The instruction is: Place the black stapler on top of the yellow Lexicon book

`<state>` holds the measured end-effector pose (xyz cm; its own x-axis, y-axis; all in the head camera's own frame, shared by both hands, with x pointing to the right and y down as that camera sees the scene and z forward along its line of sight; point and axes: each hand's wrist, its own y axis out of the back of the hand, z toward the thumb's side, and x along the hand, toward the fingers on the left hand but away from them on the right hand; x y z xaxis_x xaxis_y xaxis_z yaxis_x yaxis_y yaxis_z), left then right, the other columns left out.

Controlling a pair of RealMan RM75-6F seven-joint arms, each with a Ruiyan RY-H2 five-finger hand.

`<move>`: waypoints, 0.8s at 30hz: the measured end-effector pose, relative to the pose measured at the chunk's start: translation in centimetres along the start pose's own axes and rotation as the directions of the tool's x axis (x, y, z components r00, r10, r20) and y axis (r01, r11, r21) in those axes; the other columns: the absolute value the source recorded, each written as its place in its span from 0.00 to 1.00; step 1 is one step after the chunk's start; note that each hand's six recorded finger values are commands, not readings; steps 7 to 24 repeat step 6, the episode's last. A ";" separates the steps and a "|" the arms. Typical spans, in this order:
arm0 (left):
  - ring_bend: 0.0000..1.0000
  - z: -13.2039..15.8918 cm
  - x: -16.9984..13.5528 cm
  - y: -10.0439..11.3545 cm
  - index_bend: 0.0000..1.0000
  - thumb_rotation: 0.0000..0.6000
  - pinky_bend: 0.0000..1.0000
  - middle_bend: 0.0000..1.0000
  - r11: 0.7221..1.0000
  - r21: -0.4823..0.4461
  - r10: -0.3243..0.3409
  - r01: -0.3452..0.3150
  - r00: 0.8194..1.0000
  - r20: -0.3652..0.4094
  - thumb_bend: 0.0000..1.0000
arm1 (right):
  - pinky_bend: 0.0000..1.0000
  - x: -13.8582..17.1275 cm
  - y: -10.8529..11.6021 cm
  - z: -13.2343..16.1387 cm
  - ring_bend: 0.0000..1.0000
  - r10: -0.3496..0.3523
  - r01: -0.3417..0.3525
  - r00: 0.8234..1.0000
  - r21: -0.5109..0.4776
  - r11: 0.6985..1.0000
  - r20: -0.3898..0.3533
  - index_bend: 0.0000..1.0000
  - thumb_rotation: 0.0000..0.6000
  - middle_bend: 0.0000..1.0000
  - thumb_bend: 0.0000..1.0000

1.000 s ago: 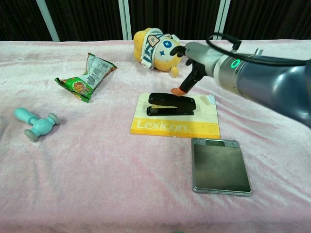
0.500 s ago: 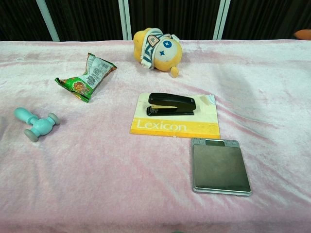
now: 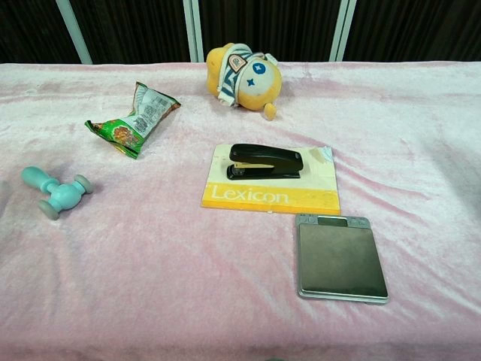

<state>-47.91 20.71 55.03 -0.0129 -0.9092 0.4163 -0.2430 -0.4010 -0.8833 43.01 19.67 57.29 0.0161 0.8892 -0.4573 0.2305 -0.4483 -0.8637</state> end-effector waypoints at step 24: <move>0.00 -0.3 0.0 0.1 0.14 1.00 0.14 0.03 1.000 0.017 -0.005 0.005 1.000 0.004 0.31 | 0.09 0.9 -1.6 -2.4 0.09 -0.015 0.012 1.000 0.169 0.986 0.012 0.06 1.00 0.01 0.18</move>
